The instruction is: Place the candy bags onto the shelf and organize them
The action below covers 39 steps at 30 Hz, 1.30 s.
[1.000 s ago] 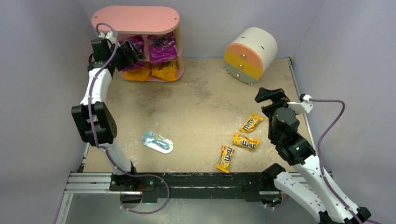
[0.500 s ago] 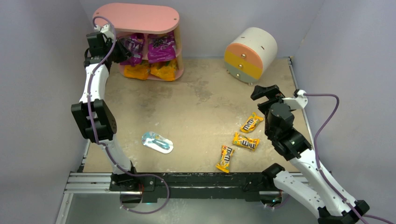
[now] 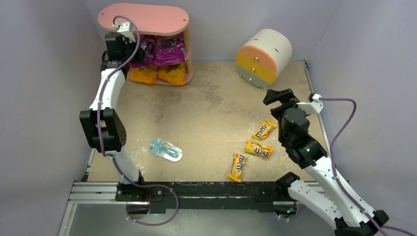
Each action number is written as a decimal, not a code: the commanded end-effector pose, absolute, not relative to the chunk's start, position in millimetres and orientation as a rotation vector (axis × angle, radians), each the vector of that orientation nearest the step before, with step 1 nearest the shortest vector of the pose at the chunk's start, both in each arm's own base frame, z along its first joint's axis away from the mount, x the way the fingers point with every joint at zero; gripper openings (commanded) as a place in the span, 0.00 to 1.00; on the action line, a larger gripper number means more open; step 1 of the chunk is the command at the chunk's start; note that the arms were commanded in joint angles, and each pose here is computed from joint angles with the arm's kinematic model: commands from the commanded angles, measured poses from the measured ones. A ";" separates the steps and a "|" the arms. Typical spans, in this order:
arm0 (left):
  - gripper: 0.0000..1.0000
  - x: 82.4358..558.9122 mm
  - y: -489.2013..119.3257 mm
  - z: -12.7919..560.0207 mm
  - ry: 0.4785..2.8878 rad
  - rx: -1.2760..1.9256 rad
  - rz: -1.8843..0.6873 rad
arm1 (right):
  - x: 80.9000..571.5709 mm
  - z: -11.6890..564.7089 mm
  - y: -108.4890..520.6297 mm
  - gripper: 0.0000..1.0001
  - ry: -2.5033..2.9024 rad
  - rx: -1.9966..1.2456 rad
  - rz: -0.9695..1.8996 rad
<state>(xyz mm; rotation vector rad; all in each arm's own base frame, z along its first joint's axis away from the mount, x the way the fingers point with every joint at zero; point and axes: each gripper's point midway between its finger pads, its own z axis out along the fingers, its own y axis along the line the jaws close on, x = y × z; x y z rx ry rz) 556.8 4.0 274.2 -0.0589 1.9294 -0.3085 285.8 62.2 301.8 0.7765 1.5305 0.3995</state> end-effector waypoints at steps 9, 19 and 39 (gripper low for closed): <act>0.00 575.6 -10.1 370.4 1.550 0.122 -0.102 | 283.5 319.1 57.1 0.98 1.473 0.807 0.421; 0.33 587.2 -4.6 349.9 1.618 0.141 -0.038 | 287.8 311.6 59.7 0.98 1.493 0.809 0.406; 0.91 441.9 -22.9 379.0 1.670 -0.289 -0.363 | 271.9 282.0 74.7 0.99 1.636 0.626 0.423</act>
